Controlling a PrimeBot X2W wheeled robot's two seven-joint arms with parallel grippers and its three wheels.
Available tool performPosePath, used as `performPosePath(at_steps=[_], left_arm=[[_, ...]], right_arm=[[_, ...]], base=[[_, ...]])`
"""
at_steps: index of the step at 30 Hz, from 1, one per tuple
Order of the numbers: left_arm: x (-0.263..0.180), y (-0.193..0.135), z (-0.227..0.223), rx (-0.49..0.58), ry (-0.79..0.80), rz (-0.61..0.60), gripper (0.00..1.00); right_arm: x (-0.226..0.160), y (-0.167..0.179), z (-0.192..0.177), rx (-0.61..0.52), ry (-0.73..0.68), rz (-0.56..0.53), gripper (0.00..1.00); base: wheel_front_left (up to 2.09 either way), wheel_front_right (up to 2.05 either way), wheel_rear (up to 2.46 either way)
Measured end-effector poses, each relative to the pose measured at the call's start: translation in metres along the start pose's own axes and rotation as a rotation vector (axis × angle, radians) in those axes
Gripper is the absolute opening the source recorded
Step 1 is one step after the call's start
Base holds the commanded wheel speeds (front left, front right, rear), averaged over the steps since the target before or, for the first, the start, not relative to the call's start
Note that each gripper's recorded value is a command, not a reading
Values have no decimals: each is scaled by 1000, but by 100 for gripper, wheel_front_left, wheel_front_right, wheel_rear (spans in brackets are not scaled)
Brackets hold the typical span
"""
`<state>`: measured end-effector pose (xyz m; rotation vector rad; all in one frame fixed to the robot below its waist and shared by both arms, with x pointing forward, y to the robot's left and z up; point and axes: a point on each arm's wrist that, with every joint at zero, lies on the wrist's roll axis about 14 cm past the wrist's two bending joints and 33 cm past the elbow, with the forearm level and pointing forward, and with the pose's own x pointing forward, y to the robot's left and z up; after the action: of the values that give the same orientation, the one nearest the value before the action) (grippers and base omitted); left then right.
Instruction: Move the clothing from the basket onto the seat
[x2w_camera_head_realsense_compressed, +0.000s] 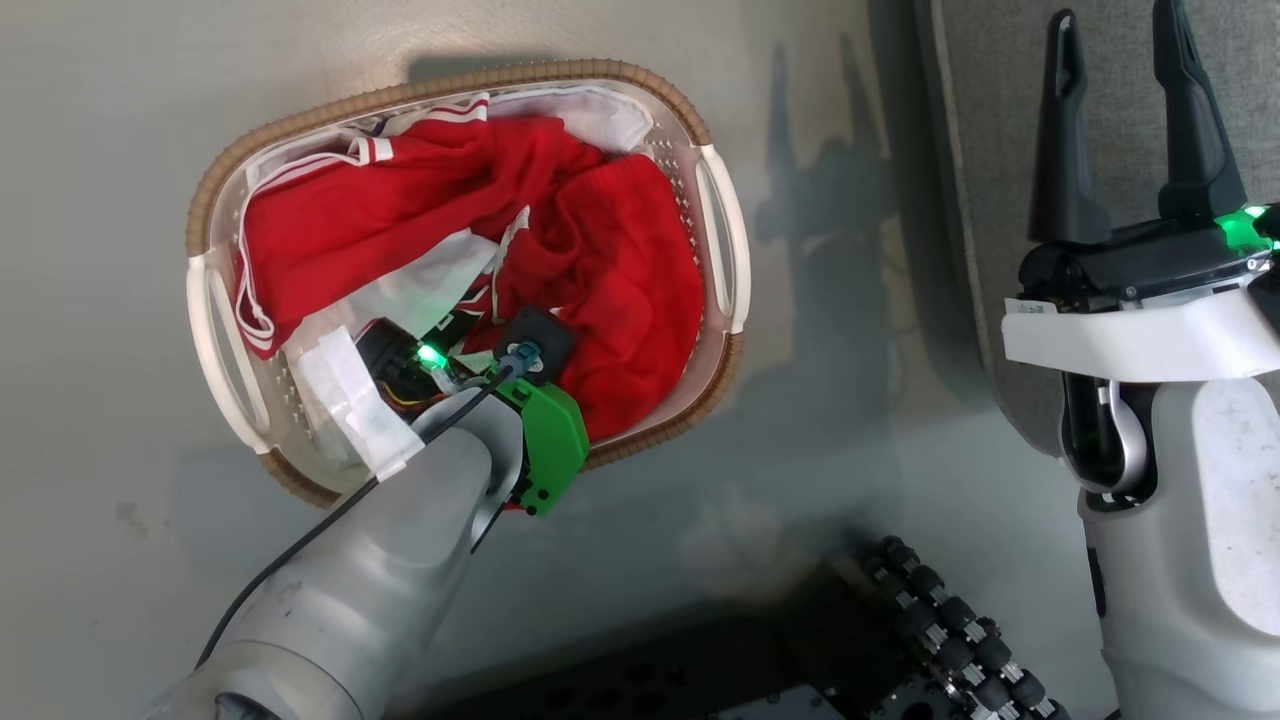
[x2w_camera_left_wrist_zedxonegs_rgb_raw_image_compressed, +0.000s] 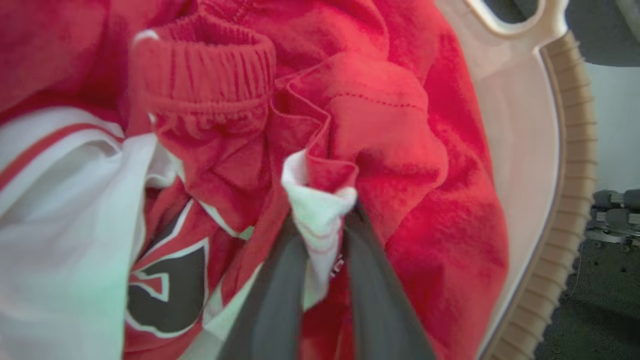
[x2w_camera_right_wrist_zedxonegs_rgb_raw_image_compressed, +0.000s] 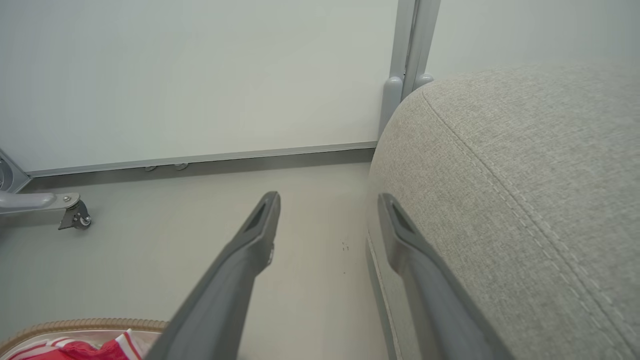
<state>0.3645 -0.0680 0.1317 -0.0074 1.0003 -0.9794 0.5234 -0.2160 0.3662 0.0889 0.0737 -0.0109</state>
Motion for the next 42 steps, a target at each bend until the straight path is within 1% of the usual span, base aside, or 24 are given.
performPosePath(at_steps=[7, 12, 15, 19, 22, 26, 33, 39, 42], left_arm=[[-9, -2, 30, -18, -103, 1, 0], [-22, -2, 50, 15, -164, 12, 0], [-34, -4, 70, 51, -220, 16, 0], [-53, -9, 96, 89, -288, 25, 0], [-74, -16, 112, 109, -339, 35, 0], [-104, -39, 143, 163, -436, 21, 0], [-173, -68, 204, 291, -614, 46, 0], [-232, -96, 247, 467, -692, 90, 0], [-265, -112, 272, 582, -724, 131, 0]], right_arm=[[0, 2, 10, 8, -16, 0, 100], [-2, 5, 18, 5, -26, 5, 100], [-5, 5, 26, -6, -34, 2, 100], [-17, 6, 29, -10, -17, -3, 100], [-33, 7, 29, -12, 13, -9, 100], [-61, 6, 30, -12, 50, -23, 100], [-101, 18, 53, 7, 33, -1, 100], [-127, 29, 80, 18, -27, 25, 100], [-137, 32, 99, 19, -78, 33, 100]], base=[[0, 0, 0], [0, 0, 0], [0, 0, 0], [0, 0, 0], [0, 0, 0], [0, 0, 0], [0, 0, 0], [0, 0, 0], [0, 0, 0]])
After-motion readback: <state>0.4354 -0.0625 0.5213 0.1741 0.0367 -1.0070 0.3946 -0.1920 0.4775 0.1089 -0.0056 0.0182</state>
